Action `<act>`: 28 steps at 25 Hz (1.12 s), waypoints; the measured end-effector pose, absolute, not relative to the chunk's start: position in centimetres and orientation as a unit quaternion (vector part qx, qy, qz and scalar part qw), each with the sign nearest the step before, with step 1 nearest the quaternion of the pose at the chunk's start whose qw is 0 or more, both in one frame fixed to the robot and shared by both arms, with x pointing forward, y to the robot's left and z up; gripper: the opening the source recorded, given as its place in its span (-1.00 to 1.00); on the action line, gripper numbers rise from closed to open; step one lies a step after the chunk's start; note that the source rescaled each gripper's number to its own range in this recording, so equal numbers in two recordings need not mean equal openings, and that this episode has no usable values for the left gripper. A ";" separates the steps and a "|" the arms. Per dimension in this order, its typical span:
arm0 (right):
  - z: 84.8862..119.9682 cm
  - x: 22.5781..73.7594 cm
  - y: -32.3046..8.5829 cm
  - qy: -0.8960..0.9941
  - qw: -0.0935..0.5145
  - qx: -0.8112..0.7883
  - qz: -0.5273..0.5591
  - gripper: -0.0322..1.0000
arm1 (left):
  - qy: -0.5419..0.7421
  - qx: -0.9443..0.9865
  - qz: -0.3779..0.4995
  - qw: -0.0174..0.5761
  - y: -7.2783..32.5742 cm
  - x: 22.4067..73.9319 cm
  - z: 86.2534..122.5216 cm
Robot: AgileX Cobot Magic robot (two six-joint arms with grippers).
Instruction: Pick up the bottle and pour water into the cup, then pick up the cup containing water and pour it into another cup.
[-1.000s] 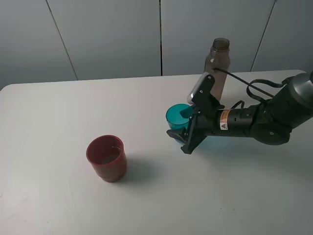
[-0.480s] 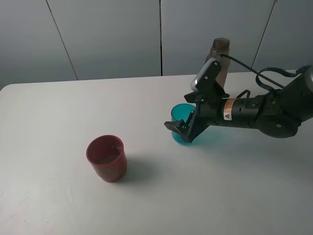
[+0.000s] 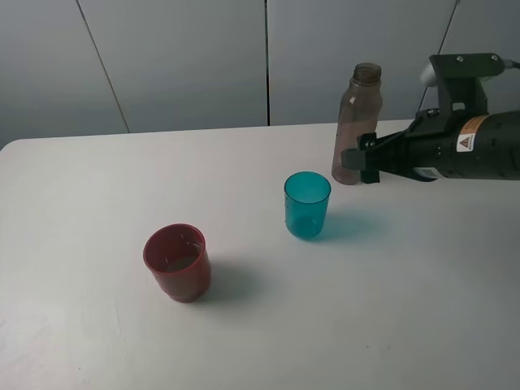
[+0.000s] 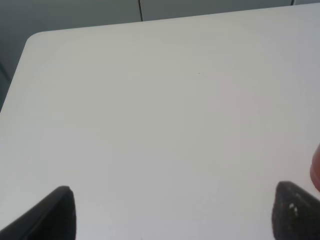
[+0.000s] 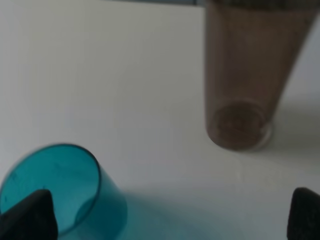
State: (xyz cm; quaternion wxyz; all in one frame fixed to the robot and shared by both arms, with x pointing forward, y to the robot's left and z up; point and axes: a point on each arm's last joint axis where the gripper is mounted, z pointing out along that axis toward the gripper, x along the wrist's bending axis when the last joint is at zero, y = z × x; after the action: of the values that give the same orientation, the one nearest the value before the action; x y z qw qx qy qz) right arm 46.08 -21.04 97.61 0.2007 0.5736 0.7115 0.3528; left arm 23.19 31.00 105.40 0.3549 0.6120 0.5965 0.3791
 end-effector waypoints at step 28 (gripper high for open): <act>105.5 22.4 -29.3 0.643 0.338 0.592 0.349 0.99 | 0.596 0.612 0.379 0.355 31.0 23.2 105.4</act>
State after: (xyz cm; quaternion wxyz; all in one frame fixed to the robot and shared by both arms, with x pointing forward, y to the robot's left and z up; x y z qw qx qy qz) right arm 22.36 -29.31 105.52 0.3383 0.5918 0.6433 0.3486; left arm 23.19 31.00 105.40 0.3549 0.6120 0.5965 0.3791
